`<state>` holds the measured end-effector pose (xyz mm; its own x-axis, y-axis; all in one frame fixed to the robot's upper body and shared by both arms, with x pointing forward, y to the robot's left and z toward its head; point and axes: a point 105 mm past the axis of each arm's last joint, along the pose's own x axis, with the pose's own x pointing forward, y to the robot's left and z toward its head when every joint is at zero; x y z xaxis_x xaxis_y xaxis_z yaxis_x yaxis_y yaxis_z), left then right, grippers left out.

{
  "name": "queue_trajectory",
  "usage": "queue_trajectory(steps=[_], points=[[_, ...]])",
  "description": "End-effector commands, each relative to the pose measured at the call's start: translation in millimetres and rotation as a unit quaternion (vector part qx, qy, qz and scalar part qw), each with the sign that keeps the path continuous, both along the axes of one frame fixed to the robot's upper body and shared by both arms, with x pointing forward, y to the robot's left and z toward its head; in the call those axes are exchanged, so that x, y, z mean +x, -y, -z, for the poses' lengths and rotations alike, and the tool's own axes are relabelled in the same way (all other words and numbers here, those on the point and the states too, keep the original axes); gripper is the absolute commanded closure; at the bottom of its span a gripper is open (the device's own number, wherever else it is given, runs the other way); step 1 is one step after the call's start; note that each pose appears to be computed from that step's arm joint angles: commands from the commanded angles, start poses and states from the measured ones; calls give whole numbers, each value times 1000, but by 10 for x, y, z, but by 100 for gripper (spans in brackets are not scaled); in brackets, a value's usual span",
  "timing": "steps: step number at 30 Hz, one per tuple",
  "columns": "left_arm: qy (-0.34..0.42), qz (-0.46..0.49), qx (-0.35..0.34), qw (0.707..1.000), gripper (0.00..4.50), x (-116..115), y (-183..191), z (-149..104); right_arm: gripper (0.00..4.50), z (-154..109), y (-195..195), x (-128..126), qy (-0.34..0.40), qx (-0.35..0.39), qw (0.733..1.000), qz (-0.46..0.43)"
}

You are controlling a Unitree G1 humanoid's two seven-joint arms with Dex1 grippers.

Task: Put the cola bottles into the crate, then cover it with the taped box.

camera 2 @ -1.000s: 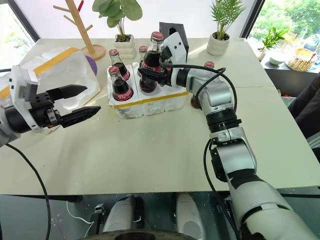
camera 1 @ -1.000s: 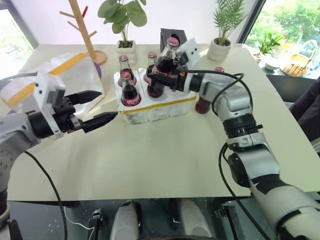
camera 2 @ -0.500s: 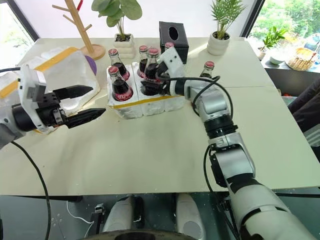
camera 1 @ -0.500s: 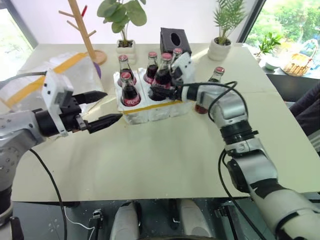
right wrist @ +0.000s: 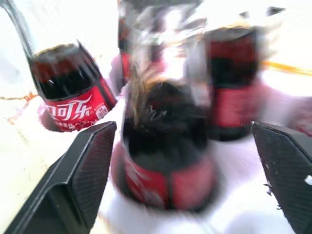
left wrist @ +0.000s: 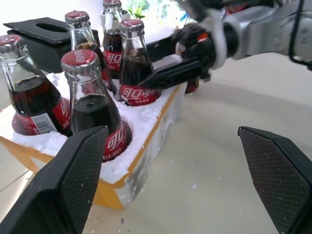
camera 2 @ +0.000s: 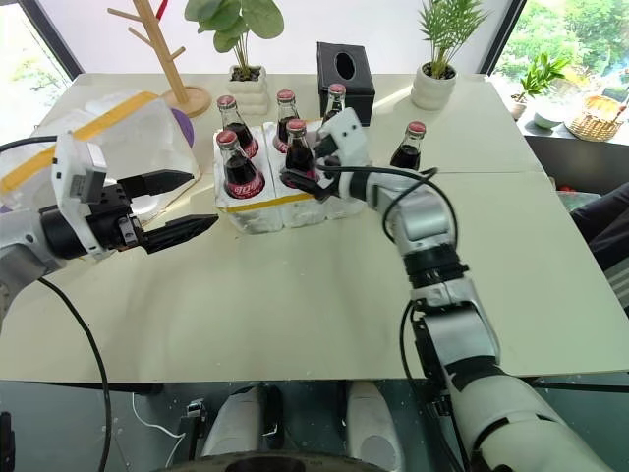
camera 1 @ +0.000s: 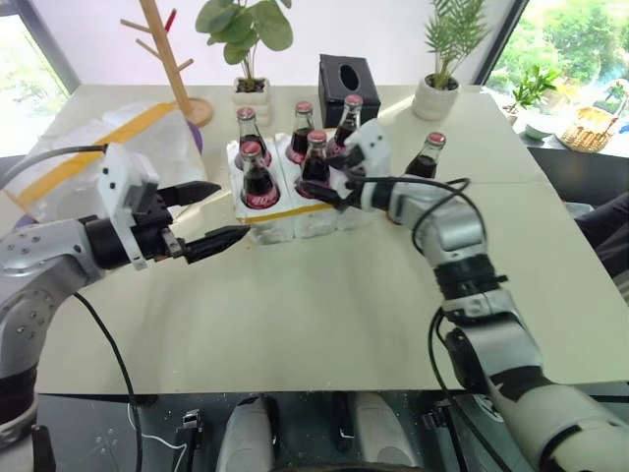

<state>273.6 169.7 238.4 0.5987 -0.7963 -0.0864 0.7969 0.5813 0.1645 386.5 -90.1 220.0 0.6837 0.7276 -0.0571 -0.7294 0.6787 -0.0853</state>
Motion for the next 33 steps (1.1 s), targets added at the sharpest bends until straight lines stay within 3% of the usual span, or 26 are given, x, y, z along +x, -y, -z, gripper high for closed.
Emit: queue_trajectory(steps=[1,6,11,22,29,32,33], points=[[21,21,-3,1000,0,0,92,-74,2,-306,222,-350,19,26,999,8],[22,55,-14,998,0,86,265,-65,2,2,752,-559,-33,17,989,140],[26,81,-17,996,0,144,395,-78,2,177,957,-516,-43,17,976,212],[37,103,-14,994,0,190,507,-131,2,372,1001,-26,-35,30,969,244],[37,91,-10,995,0,167,448,-123,2,349,960,291,-23,37,970,241],[37,86,-9,996,0,161,432,-113,73,266,970,392,-6,39,970,242],[37,84,-9,996,0,158,429,-113,124,207,977,402,4,36,971,238]])
